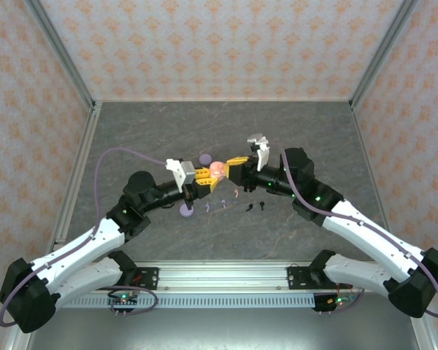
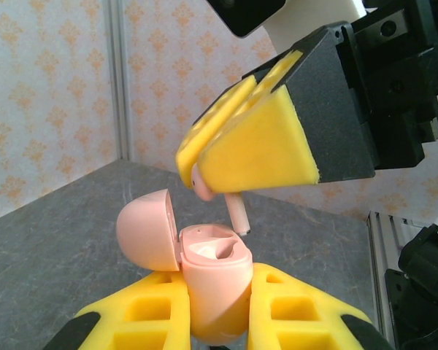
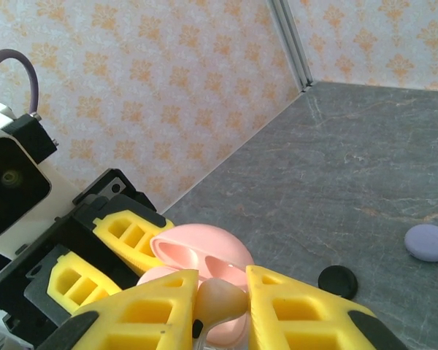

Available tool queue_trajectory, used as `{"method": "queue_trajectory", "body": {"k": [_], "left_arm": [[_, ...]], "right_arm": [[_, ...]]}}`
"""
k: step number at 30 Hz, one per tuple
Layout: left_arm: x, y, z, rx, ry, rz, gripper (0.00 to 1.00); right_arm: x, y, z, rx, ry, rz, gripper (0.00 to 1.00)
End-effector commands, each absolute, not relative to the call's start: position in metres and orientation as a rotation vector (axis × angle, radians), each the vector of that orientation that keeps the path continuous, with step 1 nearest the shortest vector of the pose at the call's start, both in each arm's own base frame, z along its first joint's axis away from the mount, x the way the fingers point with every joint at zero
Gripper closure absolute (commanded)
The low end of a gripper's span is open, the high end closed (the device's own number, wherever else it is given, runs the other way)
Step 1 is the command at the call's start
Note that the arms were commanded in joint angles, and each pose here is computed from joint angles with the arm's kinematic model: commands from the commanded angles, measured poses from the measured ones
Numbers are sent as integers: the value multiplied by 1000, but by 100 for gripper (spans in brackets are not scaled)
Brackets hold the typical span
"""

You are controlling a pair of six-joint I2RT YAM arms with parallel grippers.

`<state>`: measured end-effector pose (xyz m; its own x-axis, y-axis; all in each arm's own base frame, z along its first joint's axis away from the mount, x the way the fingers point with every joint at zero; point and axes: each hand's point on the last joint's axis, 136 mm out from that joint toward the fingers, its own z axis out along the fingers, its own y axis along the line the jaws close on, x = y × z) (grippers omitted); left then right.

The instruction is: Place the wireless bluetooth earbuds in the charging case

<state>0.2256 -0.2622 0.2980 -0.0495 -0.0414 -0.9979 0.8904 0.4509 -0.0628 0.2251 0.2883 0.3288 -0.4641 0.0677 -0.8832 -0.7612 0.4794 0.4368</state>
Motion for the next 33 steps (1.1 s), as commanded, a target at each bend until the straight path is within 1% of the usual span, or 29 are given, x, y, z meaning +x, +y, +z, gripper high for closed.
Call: {"method": "queue_trajectory", "body": {"k": [1,7,18,33], "left_arm": [[224,-265,322,812,1340,-903,100],[225,-267,320,818,1348,-902,100],[227,-267,323,806,1348,-900,100],[231,-263,321,783,1356,-867,100]], "right_arm": [[228,290,364,-579,1672,1108,79],[229,290,366,-581,1664,1105,79],[234,297,341,-601,1738,1078,79],[222,299,321,-662,1833,1106,79]]}}
